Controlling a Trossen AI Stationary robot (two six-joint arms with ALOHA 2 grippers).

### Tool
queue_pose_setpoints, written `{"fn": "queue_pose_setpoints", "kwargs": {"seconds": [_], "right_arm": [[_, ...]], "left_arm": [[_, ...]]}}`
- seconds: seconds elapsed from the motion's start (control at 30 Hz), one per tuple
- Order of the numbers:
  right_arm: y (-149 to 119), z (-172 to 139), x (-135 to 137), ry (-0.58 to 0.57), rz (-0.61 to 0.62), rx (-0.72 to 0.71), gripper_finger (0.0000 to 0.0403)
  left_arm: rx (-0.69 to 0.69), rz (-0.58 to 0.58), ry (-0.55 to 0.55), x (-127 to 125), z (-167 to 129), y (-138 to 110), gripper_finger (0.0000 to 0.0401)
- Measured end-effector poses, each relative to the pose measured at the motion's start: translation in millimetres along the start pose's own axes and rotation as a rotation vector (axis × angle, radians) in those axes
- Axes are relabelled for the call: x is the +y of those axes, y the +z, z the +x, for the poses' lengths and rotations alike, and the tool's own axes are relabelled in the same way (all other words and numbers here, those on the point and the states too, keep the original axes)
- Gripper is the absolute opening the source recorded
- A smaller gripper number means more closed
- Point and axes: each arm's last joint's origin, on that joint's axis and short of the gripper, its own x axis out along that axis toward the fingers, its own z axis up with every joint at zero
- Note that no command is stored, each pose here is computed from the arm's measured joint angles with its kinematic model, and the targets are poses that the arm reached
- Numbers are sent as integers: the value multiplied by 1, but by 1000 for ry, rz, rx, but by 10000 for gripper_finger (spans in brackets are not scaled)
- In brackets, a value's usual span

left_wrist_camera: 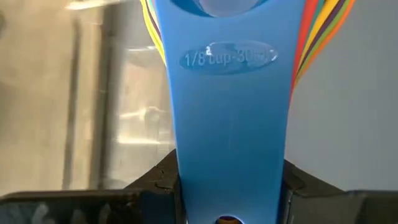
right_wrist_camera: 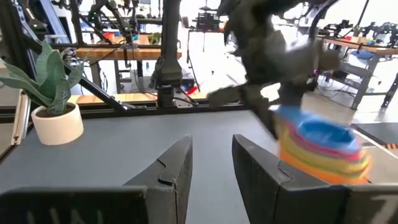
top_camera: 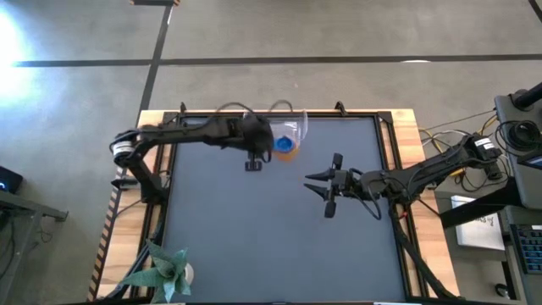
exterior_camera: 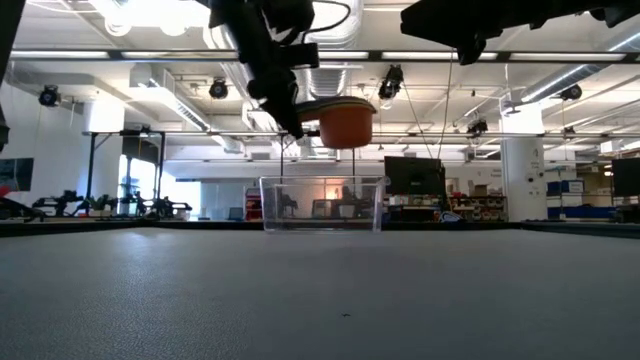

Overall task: Nest measuring cups in basket
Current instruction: Put the stacked measuring cups into the transparent bin

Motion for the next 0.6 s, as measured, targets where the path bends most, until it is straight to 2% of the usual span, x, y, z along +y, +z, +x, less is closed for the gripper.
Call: {"fn": "queue_pose_setpoints", "kwargs": {"seconds": [0.17, 0.33, 0.6], "right_arm": [[0, 1, 0, 0, -3, -1, 105], [0, 1, 0, 0, -2, -3, 105], [0, 1, 0, 0, -6, -2, 105]], "left_arm": [[-41, -22, 77, 34, 0, -7, 109], [-37, -48, 133, 62, 17, -17, 108], [-40, -98, 147, 85, 43, -27, 85]]}}
